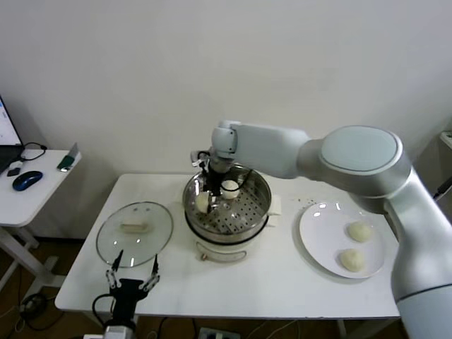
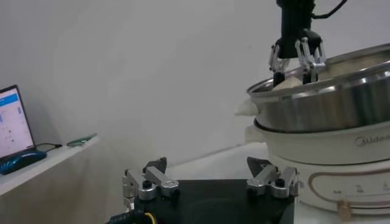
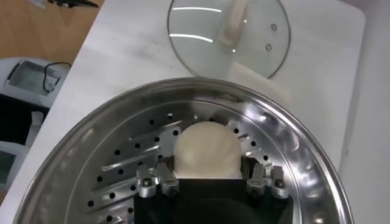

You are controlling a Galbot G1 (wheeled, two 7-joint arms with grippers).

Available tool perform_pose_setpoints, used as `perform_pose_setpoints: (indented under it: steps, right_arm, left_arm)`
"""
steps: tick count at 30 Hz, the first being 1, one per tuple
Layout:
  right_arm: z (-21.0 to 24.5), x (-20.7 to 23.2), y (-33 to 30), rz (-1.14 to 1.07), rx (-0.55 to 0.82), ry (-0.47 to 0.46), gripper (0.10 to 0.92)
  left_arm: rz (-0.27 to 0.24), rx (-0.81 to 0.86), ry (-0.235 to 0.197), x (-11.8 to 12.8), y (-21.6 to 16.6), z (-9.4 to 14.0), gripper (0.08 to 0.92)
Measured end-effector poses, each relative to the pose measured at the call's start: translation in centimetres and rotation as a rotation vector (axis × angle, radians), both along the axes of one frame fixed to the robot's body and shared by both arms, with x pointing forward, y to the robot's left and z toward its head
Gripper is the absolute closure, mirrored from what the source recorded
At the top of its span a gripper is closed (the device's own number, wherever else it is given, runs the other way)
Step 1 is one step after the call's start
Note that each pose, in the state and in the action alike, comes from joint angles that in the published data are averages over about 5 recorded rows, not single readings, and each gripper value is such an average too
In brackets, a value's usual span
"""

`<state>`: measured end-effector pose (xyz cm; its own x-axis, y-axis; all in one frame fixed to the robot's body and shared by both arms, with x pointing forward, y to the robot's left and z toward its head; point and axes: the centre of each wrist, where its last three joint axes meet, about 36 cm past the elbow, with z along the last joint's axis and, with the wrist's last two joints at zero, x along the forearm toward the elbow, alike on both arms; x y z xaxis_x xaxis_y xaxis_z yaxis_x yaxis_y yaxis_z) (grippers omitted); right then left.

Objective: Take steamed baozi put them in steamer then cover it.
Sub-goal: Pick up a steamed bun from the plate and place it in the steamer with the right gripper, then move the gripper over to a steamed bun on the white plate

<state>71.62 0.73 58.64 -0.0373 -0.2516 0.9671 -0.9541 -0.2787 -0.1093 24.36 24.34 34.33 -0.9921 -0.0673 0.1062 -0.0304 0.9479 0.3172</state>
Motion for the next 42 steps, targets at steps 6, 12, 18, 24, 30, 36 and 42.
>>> perform_pose_setpoints:
  steps: [6, 12, 18, 24, 30, 36, 42]
  right_arm:
    - [-0.6, -0.2, 0.1, 0.008, -0.011, 0.001, 0.264]
    - [-0.5, -0.2, -0.2, 0.011, -0.007, 0.001, 0.201]
    - [1.5, 0.1, -1.8, 0.005, 0.001, -0.013, 0.199]
    - [4.8, 0.2, -6.2, -0.012, 0.002, -0.028, 0.2]
    - [7.9, -0.7, -13.4, -0.046, 0.0, -0.038, 0.2]
    - [8.3, -2.5, -21.3, -0.08, -0.018, -0.036, 0.2]
    - [6.3, -4.9, -28.7, -0.12, -0.054, -0.038, 0.2]
  left_arm:
    - [0.001, 0.001, 0.003, 0.1, 0.0, -0.1, 0.177]
    - [0.002, 0.001, 0.005, 0.0, 0.0, -0.1, 0.177]
    - [0.004, 0.002, 0.007, 0.0, 0.0, -0.1, 0.177]
    - [0.005, 0.004, 0.007, 0.1, 0.0, -0.1, 0.177]
    - [0.011, 0.008, 0.014, -0.2, 0.3, -0.2, 0.177]
    - [0.02, 0.003, 0.011, -0.3, 0.2, 0.1, 0.177]
    - [0.032, 0.009, 0.012, -0.4, 0.5, 0.2, 0.177]
